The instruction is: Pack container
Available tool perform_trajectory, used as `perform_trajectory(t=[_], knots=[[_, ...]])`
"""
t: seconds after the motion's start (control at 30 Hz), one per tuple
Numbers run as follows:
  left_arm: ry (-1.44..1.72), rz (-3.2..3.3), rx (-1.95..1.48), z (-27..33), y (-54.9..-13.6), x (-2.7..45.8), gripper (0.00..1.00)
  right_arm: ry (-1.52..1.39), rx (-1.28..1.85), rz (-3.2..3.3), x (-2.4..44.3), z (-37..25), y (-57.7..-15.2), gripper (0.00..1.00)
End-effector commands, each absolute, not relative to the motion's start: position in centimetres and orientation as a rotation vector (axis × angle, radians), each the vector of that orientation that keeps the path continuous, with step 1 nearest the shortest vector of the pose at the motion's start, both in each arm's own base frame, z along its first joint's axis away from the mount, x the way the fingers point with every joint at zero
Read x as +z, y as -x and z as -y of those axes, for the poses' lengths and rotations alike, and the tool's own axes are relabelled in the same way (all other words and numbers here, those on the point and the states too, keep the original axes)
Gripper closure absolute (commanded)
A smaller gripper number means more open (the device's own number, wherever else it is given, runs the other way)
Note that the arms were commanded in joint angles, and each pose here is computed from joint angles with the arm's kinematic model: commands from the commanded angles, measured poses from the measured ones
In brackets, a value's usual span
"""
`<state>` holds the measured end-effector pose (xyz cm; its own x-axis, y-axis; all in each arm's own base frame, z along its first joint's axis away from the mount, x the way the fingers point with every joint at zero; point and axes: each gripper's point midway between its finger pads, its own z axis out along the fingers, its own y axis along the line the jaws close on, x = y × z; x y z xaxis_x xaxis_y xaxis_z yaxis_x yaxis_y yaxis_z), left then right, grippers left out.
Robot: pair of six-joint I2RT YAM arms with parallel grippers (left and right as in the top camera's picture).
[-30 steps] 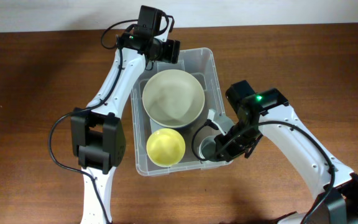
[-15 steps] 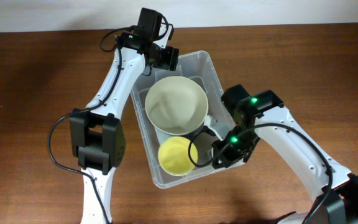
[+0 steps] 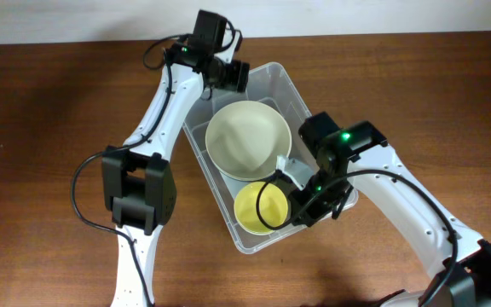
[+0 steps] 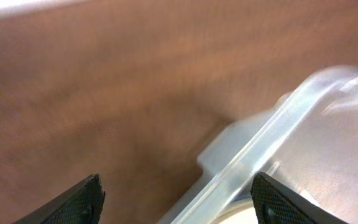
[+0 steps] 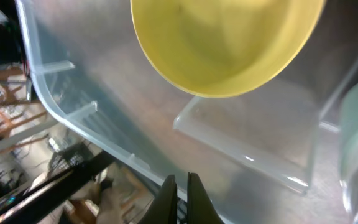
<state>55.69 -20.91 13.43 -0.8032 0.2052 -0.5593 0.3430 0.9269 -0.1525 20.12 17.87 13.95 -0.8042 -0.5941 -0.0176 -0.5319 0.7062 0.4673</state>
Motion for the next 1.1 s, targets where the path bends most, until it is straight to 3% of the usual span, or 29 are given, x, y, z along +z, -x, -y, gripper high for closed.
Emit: perform_trajectory(t=[0.0,0.23,0.37,0.53,0.6,0.73,1.07], knots=[[-0.339,-2.345,-0.345,21.0,-58.2,20.7,0.23,-0.947,-0.596,2.893,15.7,-17.8,-22.7,0.96],[-0.302,-2.236,-0.337,19.3,-58.1,27.7,0.18,-0.796,-0.340,3.155,18.9,-16.0,-27.2,0.96],[-0.138,-2.345,-0.239,15.6,-56.0,28.0,0.01,-0.259,0.026,3.392,20.8,-11.0,-31.0,0.95],[0.062,-2.585,-0.167,10.6,-50.5,26.4,0.01,0.156,0.087,3.436,21.3,-5.8,-33.1,0.90],[0.121,-2.669,-0.137,8.6,-48.4,25.9,0.01,0.248,0.076,3.415,21.0,-3.9,-33.3,0.81],[0.343,-2.820,-0.048,3.5,-44.7,24.6,0.01,0.283,0.016,3.370,20.1,-1.5,-33.5,0.80],[0.731,-2.766,-0.036,-5.4,-44.3,24.1,0.01,0.271,-0.034,3.186,14.3,-0.9,-32.7,0.85]])
